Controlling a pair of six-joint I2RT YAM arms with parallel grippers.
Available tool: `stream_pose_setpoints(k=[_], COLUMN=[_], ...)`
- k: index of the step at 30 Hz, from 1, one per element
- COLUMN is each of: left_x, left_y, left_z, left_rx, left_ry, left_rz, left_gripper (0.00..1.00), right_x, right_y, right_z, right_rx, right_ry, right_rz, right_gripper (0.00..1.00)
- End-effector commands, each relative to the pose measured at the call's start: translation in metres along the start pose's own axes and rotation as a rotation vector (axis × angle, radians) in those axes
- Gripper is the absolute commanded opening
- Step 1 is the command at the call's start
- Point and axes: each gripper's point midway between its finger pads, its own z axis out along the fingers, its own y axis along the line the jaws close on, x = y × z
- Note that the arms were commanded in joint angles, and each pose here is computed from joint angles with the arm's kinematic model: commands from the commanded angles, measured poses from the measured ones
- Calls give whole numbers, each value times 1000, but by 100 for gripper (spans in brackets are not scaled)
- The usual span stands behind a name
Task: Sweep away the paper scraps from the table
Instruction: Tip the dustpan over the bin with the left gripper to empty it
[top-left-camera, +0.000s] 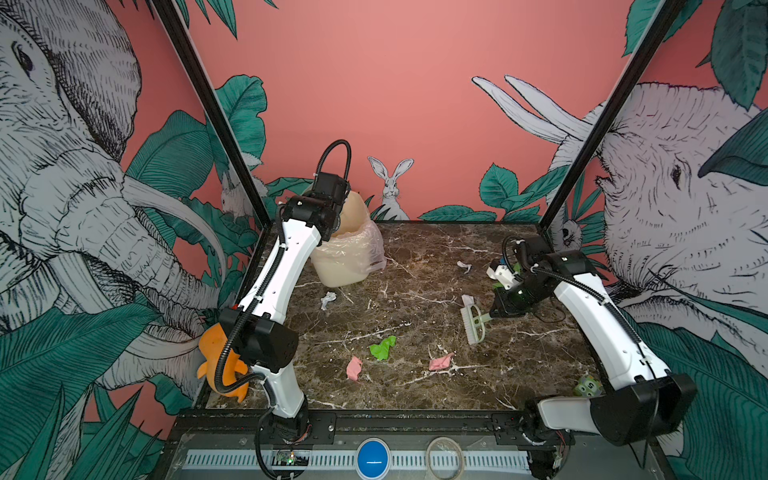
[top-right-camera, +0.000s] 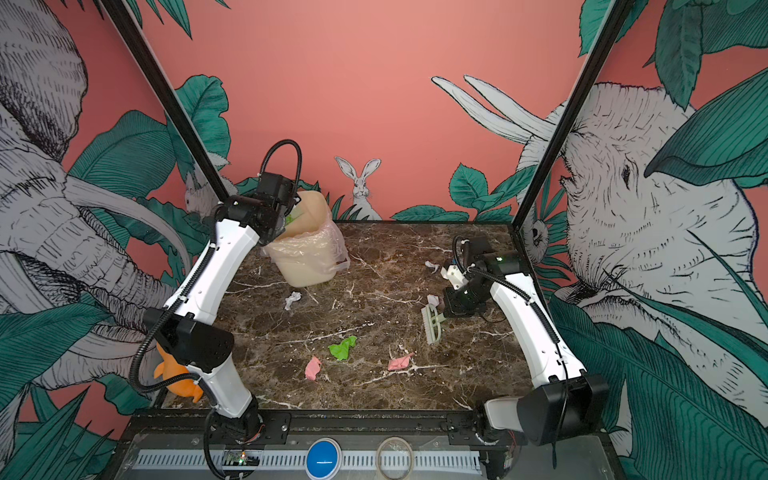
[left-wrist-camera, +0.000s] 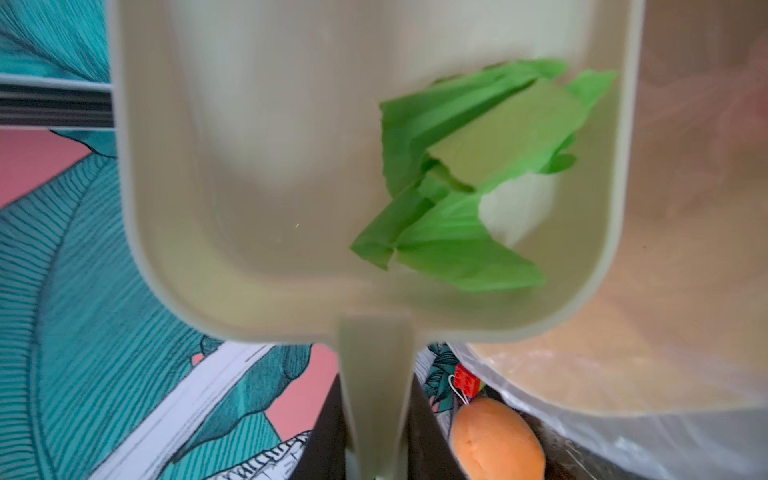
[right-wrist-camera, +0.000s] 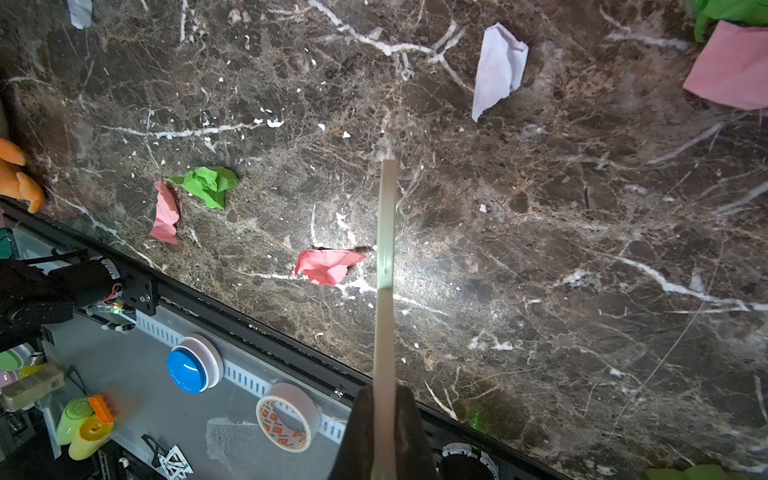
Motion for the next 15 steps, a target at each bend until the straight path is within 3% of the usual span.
stream_pose_setpoints(k=[1,8,15], left_x=[7,-5,-15], left_y=[27,22,26], left_z=[-9,-9,-13], left_rx=[-124,-235,-301], left_ry=[14,34,25], left_rz=[49,208,276], left_gripper=[1,1,1], right_x=[4,4,3], right_y=[3,3,3], right_z=[4,6,9], right_rx=[-31,-39,-42], right_ry=[8,7,7], right_rz=[9,5,5], right_gripper=[0,0,0])
